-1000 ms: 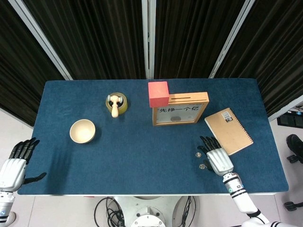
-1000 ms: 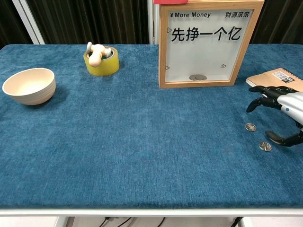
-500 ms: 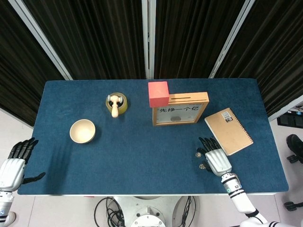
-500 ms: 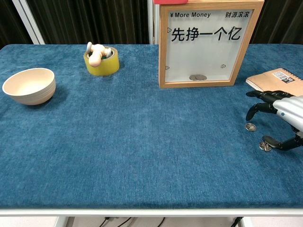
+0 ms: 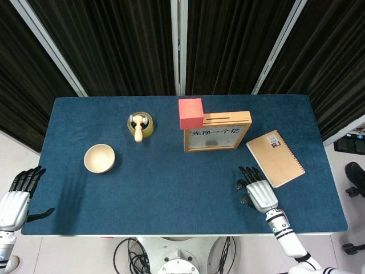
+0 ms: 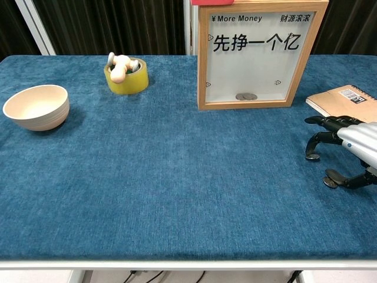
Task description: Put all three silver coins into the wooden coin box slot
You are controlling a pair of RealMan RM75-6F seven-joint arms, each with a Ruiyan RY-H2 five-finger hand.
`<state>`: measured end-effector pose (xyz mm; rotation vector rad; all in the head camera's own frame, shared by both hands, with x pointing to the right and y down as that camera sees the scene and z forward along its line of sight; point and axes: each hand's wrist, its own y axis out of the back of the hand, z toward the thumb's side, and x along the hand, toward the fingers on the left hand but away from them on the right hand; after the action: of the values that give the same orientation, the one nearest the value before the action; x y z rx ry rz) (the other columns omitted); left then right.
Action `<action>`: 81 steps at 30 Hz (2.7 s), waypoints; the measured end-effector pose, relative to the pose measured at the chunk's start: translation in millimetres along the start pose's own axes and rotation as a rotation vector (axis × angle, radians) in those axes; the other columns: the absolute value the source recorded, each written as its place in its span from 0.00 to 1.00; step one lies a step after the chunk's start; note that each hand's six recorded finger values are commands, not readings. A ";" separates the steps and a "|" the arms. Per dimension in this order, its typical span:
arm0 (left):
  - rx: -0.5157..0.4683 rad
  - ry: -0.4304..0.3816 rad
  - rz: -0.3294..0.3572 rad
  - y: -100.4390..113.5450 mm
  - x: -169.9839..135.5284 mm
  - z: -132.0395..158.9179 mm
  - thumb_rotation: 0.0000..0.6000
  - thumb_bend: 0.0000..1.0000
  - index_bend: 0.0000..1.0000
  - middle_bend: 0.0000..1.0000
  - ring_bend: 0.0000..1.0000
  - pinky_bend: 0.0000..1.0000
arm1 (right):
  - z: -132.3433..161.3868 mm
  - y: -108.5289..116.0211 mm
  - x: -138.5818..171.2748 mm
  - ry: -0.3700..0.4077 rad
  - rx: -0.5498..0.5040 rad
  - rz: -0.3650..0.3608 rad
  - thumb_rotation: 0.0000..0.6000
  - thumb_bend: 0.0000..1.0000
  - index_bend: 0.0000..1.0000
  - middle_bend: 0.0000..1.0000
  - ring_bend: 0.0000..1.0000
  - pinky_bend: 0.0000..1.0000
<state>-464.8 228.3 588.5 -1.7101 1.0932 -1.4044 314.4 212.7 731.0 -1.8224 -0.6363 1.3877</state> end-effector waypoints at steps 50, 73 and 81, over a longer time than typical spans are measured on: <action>-0.021 -0.006 -0.022 -3.6 3.1 -5.7 1.00 0.00 0.03 0.00 0.00 0.00 | 9.1 6.9 -17.3 0.015 0.030 -0.085 1.00 0.39 0.57 0.00 0.00 0.00; -0.016 -0.015 -0.018 -2.5 1.4 -1.1 1.00 0.00 0.03 0.00 0.00 0.00 | 12.7 152.4 5.8 0.053 -0.113 -0.480 1.00 0.44 0.71 0.03 0.00 0.00; -0.016 -0.029 -0.009 -1.2 -0.8 3.7 1.00 0.00 0.03 0.00 0.00 0.00 | 11.2 234.1 -10.1 0.037 -0.179 -0.611 1.00 0.45 0.73 0.05 0.00 0.00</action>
<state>-461.1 229.5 588.4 -1.7431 1.0847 -1.3750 289.0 67.8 548.3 -1.5847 -1.2084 0.9051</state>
